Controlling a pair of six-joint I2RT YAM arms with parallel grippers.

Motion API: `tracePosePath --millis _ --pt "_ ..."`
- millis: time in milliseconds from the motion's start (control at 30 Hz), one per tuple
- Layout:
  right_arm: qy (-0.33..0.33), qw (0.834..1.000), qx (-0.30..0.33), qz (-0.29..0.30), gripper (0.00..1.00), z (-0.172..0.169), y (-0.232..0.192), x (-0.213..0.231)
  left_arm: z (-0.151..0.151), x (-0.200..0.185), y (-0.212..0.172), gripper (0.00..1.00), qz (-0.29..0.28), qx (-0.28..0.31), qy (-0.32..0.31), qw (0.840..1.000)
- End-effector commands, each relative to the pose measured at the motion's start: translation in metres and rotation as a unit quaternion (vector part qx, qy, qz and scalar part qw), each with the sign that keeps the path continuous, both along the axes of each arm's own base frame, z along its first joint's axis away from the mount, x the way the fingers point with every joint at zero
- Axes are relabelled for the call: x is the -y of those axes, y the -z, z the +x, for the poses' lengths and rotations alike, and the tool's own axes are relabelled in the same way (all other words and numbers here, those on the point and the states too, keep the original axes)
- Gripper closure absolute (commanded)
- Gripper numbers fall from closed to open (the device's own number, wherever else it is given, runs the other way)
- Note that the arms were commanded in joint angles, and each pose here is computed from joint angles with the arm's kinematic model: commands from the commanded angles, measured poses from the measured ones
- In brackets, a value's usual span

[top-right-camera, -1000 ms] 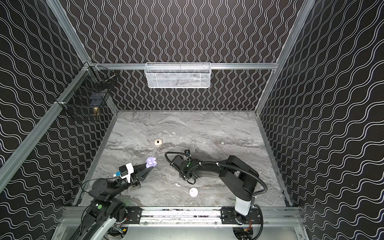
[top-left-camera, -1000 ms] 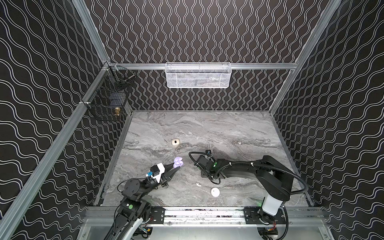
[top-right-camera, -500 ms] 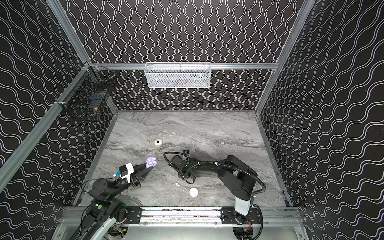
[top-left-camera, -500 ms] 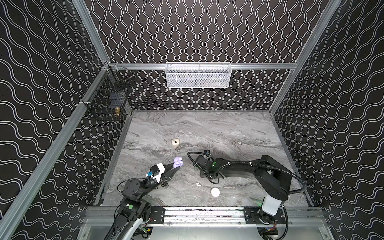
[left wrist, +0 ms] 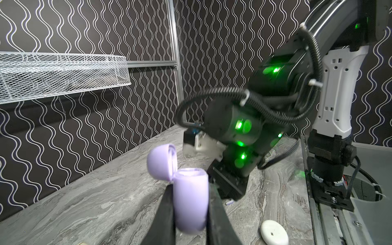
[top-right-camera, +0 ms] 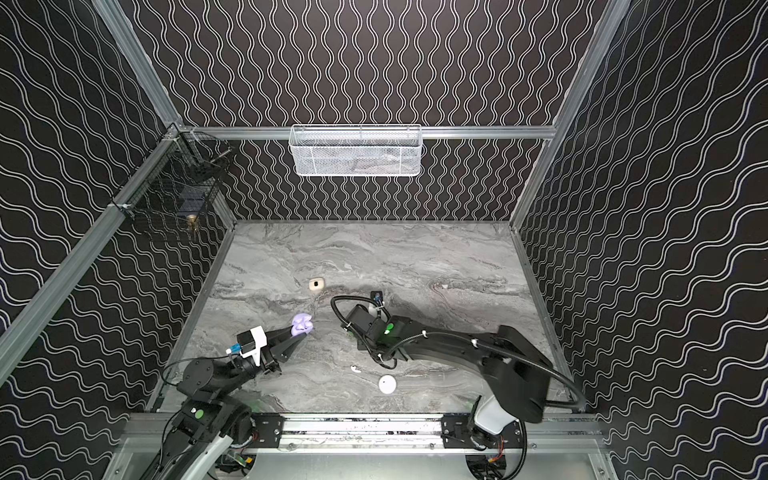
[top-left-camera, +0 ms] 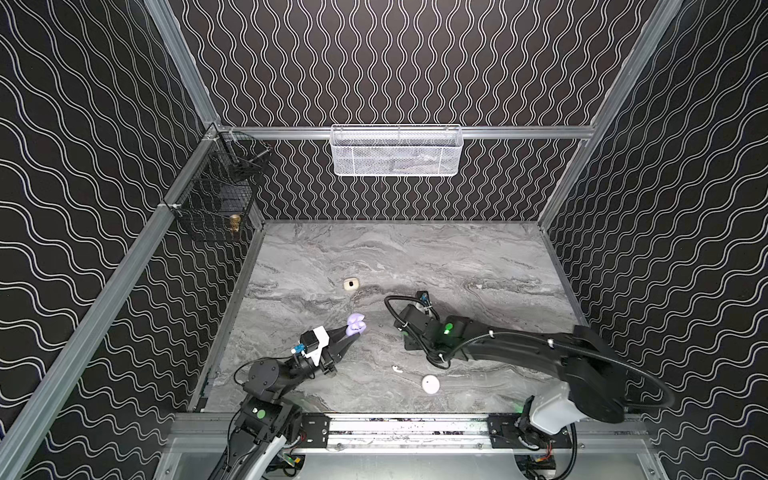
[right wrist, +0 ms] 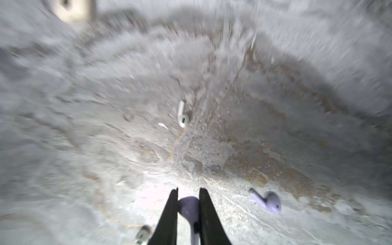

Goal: Insert the wireless bluetooth earbuds into the charging case
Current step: 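Lift the lavender earbud and carry it toward the case in the left gripper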

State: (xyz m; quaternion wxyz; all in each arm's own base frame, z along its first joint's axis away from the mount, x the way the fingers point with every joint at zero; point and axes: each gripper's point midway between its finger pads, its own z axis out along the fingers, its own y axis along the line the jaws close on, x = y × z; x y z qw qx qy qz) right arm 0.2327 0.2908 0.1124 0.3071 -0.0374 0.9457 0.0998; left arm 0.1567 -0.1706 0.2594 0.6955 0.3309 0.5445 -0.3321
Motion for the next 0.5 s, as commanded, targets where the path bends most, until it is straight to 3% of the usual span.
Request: tracePosePath --millis 0,233,467 --pt "0.015 0.998 0.057 0.016 0.88 0.005 -0.044 0.003 -0.001 -0.002 -0.006 1.0 -0.003 0.014 -0.004 1.0" --pt "-0.014 0.982 0.165 0.092 0.9 -0.015 -0.143 -0.019 0.0 -0.001 -0.005 1.0 -0.002 0.013 -0.004 1.0" --pt "-0.059 0.951 0.227 0.203 0.91 -0.035 -0.21 -0.048 0.002 0.0 -0.006 1.0 0.0 0.016 -0.005 1.0"
